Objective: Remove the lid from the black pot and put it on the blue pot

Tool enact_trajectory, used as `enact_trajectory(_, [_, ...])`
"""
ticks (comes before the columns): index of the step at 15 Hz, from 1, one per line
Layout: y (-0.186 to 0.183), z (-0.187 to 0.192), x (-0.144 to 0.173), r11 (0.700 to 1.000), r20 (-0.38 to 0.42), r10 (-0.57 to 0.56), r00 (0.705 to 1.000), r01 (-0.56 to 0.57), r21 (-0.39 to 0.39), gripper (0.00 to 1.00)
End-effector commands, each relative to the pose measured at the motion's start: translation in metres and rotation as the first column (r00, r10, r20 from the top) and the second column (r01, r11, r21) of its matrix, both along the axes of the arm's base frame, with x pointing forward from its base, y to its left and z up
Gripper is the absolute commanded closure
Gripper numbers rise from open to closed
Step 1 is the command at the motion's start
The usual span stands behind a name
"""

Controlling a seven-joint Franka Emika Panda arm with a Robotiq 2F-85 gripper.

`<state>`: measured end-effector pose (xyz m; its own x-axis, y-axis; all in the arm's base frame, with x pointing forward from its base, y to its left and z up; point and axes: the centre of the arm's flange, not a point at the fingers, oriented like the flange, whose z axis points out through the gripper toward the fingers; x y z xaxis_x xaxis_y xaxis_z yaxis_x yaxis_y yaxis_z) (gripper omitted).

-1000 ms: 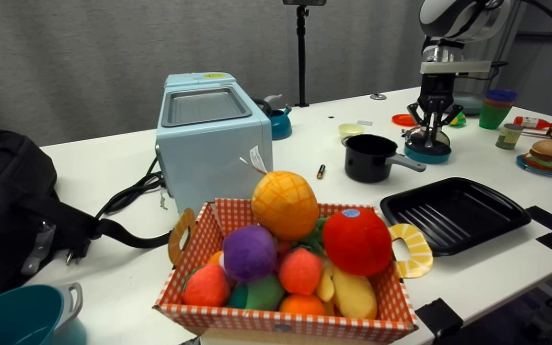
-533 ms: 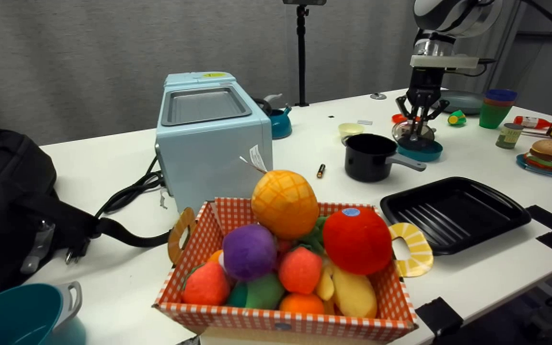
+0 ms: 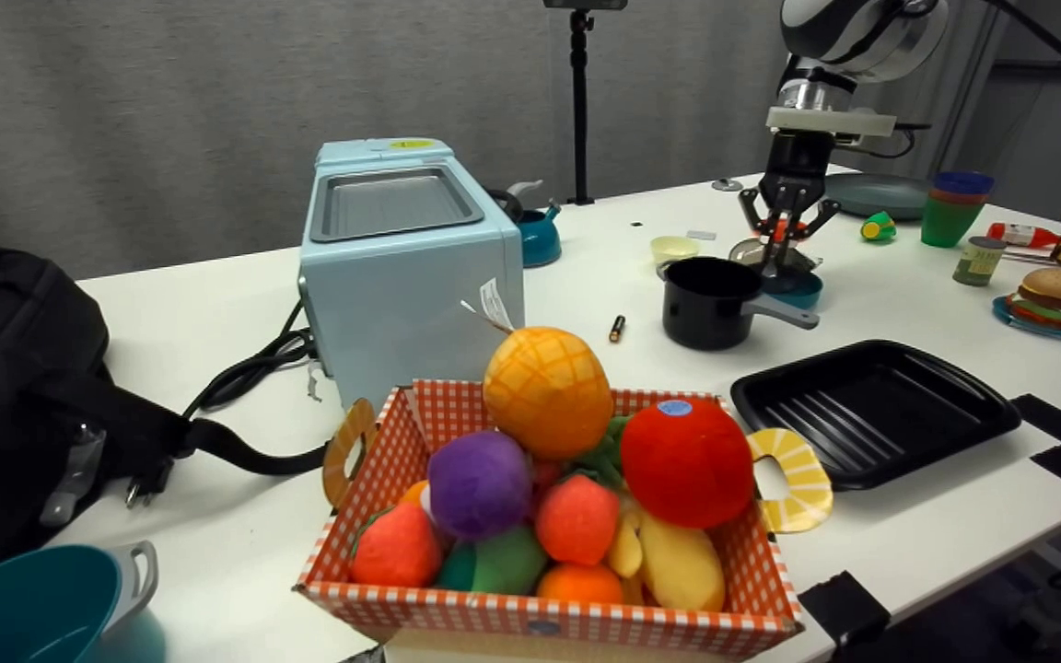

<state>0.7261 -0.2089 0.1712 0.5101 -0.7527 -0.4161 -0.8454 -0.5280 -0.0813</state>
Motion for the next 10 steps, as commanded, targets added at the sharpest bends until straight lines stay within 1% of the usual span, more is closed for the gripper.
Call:
enact_trajectory(1, [-0.006, 0.003, 0.014, 0.997, -0.005, -0.038, 0.999, 0.038, 0.062, 0.96])
enact_trajectory(4, [-0.01, 0.002, 0.01, 0.996, -0.017, -0.049, 0.999, 0.05, 0.076, 0.96])
enact_trajectory(6, [-0.011, -0.002, 0.004, 0.994, -0.045, -0.055, 0.998, 0.059, 0.094, 0.96])
enact_trajectory(7, [-0.012, -0.003, 0.002, 0.993, -0.06, -0.057, 0.997, 0.063, 0.103, 0.89])
enact_trajectory(8, [-0.011, -0.005, 0.0, 0.992, -0.076, -0.056, 0.995, 0.065, 0.112, 0.6])
enact_trajectory(9, [-0.011, -0.007, -0.002, 0.991, -0.09, -0.056, 0.994, 0.067, 0.118, 0.6])
enact_trajectory(10, [-0.011, -0.009, -0.003, 0.99, -0.098, -0.055, 0.994, 0.066, 0.121, 0.53])
